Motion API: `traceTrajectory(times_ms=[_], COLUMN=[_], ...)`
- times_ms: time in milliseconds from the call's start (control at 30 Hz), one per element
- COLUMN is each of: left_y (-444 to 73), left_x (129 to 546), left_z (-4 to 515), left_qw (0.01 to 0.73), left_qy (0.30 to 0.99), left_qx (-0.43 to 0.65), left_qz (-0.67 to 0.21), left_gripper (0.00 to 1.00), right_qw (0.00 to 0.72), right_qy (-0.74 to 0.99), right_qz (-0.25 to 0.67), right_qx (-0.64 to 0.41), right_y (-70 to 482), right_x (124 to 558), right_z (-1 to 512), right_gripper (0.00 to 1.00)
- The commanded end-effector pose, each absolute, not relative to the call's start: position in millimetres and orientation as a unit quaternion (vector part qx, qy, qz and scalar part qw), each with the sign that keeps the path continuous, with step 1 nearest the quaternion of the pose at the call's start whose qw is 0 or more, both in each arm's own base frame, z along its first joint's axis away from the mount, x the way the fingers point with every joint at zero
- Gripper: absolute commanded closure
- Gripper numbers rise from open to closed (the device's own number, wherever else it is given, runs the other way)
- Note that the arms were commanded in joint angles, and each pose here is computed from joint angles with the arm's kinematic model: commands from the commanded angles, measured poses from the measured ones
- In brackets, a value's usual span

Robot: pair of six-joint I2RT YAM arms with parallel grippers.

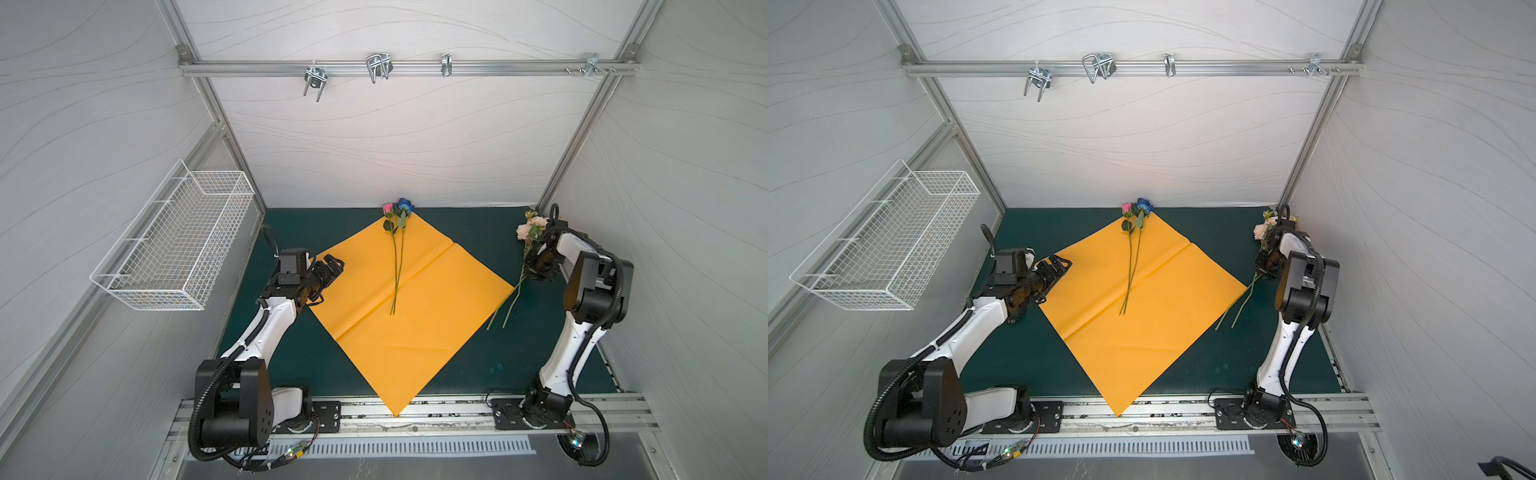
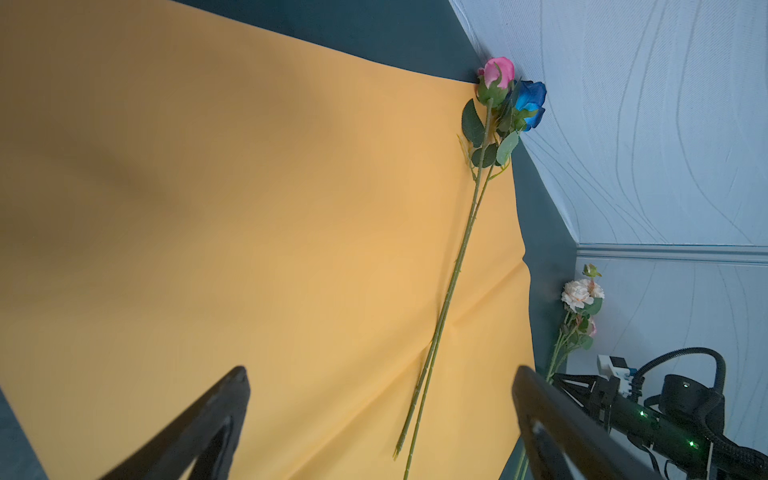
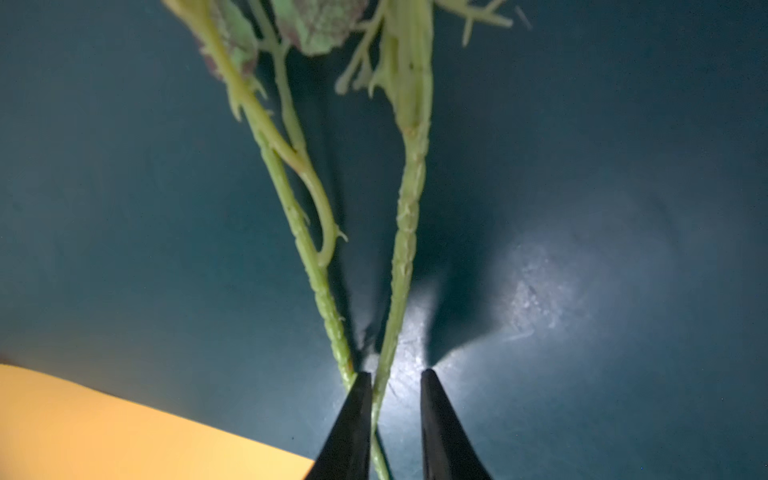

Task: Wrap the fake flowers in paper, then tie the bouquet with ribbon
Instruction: 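Return the right gripper to the pale pink roses and grasp their stems, then carry the pale pink roses with the right gripper onto the sheet beside the roses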

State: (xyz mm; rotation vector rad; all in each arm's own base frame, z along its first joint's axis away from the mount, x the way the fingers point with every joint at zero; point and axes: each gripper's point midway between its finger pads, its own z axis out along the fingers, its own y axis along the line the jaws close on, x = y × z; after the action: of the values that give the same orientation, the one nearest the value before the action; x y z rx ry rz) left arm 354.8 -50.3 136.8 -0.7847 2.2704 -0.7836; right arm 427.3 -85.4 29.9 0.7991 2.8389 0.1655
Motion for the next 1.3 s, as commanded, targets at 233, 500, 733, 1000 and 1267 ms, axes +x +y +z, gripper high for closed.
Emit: traceTrajectory(times_ms=[233, 500, 733, 1000, 1267], left_y=[-50, -49, -50, -51, -52], left_x=[360, 360, 360, 361, 362], left_z=[149, 150, 147, 143, 140], left_qw=[0.319, 0.32, 0.319, 0.315, 0.312], left_qy=[0.852, 0.853, 0.853, 0.854, 0.854], left_qx=[-0.291, -0.288, -0.289, -0.289, -0.287], left_qz=[-0.297, -0.294, -0.296, -0.298, -0.303], left_gripper=[0.01, 0.01, 0.01, 0.01, 0.01], right_qw=[0.079, 0.125, 0.213, 0.241, 0.209], right_qy=[0.952, 0.954, 0.946, 0.939, 0.931], right_qz=[0.068, 0.039, 0.075, 0.23, 0.298], right_qx=[0.288, 0.27, 0.234, 0.083, -0.023], right_y=[-88, -96, -55, 123, 277], right_x=[441, 443, 447, 481, 505], right_z=[6, 64, 156, 189, 163], right_gripper=[0.79, 1.0, 1.0, 1.0, 1.0])
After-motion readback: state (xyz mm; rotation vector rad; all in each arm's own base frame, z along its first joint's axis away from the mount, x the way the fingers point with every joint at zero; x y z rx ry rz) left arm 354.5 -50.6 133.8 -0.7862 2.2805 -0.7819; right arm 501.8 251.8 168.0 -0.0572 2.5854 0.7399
